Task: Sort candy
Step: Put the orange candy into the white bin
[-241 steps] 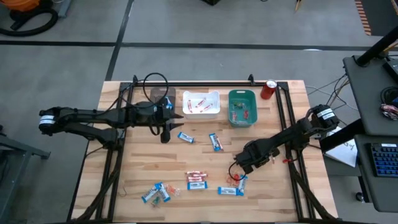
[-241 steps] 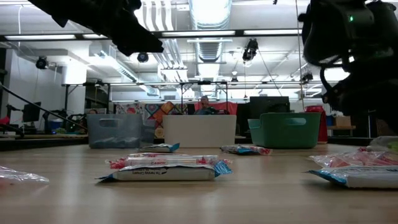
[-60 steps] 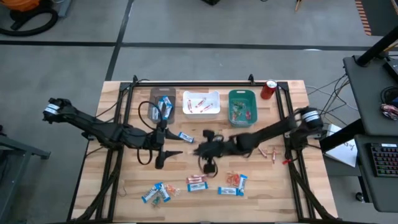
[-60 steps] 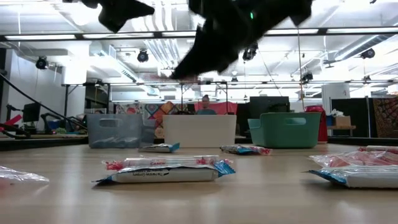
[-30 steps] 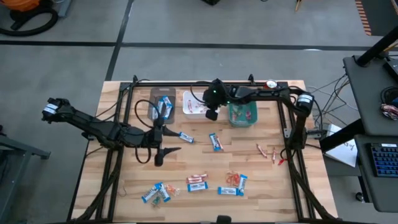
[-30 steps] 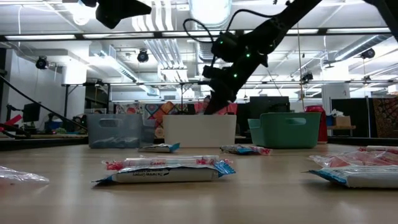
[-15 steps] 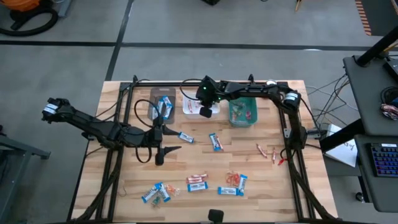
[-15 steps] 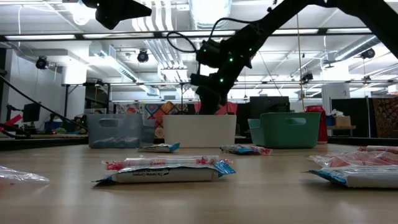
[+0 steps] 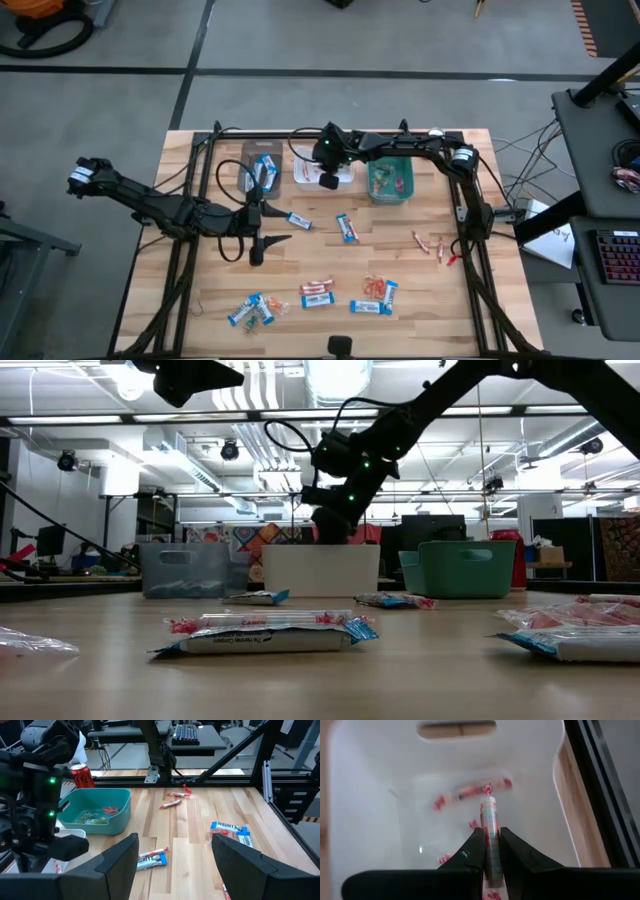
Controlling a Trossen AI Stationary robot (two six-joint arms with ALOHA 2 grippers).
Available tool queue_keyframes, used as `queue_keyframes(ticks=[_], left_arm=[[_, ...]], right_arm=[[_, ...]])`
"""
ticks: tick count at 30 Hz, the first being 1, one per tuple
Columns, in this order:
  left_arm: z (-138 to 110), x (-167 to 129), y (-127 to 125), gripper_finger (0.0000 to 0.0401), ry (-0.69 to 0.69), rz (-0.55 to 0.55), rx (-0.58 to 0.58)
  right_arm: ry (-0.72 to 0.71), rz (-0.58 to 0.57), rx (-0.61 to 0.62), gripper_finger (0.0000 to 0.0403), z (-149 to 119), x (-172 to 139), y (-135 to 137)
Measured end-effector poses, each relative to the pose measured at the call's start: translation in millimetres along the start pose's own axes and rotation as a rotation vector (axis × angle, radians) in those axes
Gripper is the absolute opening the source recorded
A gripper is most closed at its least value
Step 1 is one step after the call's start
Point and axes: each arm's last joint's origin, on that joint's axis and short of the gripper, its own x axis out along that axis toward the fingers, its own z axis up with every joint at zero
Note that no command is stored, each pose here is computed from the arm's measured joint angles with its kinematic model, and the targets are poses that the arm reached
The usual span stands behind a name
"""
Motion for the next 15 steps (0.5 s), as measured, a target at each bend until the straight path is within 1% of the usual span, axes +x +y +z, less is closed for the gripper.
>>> queue_keyframes(ticks=[7,15], left_arm=[[0,0,0,0.0235,0.001,0.000,-0.001],[0,0,0,0.0235,0.002,-0.001,0.000]], right_arm=[[-0.139,0.019,-0.030,0.0034,0,8,4],[-0.226,0.011,-0.047,0.0034,-12,16,7]])
